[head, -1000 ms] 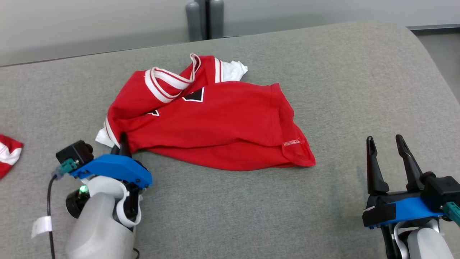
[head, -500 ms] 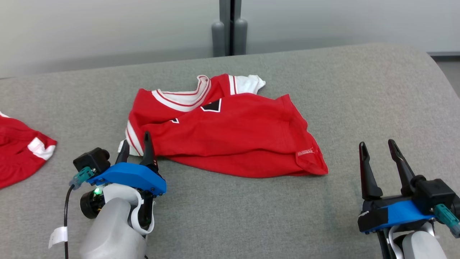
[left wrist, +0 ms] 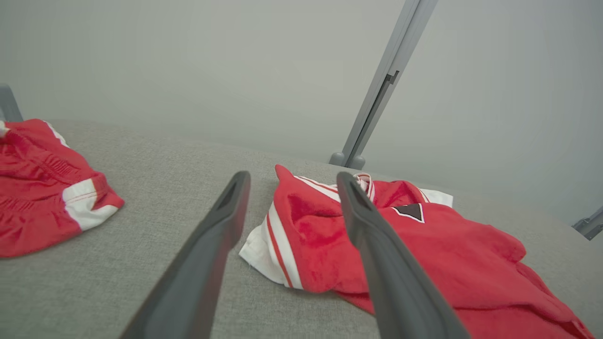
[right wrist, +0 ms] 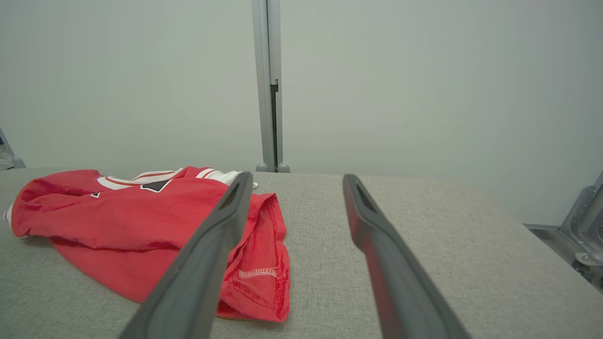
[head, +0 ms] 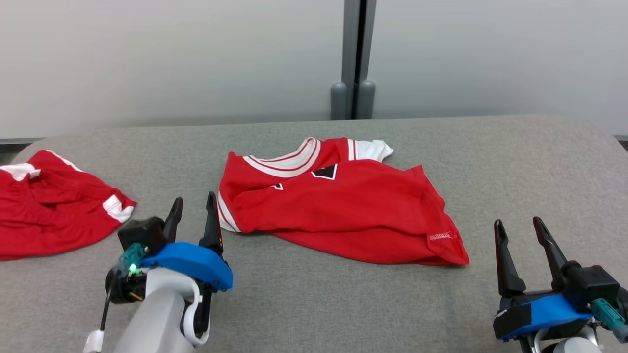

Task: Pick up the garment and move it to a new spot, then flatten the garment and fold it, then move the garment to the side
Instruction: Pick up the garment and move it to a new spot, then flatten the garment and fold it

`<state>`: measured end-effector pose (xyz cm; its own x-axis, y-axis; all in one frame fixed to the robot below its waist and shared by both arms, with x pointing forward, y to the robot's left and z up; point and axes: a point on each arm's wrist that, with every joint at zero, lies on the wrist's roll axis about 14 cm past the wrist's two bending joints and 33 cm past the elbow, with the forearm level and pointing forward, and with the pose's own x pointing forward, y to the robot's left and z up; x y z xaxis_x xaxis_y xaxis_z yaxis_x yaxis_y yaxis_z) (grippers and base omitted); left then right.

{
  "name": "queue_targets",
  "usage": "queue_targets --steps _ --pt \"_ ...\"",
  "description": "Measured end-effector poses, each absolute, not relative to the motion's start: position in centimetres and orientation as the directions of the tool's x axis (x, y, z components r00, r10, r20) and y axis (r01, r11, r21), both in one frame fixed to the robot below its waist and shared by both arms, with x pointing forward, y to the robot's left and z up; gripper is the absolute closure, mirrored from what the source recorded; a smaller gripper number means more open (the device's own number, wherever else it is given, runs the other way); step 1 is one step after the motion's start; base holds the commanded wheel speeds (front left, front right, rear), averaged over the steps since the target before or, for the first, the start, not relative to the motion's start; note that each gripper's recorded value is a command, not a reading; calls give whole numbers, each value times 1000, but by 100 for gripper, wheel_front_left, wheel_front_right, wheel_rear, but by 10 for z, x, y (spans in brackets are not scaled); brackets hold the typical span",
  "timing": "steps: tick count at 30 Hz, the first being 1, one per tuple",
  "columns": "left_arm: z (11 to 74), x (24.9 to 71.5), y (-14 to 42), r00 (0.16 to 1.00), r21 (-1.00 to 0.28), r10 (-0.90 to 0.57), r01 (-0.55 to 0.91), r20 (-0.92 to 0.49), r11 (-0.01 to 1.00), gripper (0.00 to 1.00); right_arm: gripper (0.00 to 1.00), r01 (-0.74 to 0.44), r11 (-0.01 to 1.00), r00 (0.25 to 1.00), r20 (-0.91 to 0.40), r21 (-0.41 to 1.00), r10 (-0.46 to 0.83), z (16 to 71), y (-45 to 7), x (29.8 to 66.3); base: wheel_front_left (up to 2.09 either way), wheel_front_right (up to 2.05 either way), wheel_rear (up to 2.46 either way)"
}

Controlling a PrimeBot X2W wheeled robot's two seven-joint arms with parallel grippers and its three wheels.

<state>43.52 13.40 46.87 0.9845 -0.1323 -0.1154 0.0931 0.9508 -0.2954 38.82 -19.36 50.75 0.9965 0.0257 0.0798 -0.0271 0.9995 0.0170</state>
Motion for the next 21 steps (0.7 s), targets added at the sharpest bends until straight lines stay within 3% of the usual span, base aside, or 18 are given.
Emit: queue_targets --steps 21 --pt "444 364 146 988 -257 -65 28 -140 966 0 0 -70 996 997 22 63 69 487 -177 369 0 0 0"
